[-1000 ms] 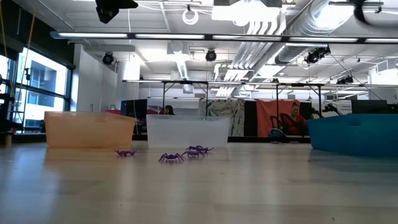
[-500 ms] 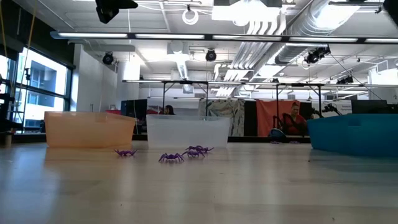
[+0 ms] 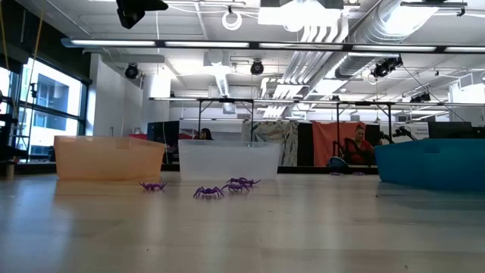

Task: Sort Halloween decoration
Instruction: Put the green spider toy into the orange bin

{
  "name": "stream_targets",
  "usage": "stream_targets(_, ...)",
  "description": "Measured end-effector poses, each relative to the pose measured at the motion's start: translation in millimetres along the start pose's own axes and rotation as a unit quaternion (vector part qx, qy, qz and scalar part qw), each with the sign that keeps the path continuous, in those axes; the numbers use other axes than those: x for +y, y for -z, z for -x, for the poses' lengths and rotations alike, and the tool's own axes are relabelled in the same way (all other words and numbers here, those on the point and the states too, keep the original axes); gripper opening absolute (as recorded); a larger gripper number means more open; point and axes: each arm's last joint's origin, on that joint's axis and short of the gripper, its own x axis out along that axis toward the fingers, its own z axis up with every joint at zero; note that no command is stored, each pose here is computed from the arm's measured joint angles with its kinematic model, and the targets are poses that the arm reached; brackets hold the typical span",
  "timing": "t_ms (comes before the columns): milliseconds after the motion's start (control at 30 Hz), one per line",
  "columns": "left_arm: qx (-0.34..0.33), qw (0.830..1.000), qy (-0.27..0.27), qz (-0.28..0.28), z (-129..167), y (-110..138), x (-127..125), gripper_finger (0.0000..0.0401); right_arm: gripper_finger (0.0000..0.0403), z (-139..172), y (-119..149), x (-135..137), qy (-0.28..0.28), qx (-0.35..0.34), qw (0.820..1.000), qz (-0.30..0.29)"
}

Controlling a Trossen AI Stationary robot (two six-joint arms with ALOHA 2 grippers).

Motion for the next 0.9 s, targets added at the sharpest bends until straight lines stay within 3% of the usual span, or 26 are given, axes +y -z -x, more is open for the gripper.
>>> stream_targets(467, -0.007, 1.0, -0.019, 0.013, 0.0, -0.4, 1.0, 0.019, 0.0118, -12.6, 2.1, 0.1, 0.023, -0.001, 0.999, 0.027)
stream_targets(900, -0.008, 1.0, -0.023, 0.013, -0.1, -0.4, 1.3, 0.019, 0.0076, -17.7, 2.5, -2.6, 0.058, -0.013, 0.996, 0.06)
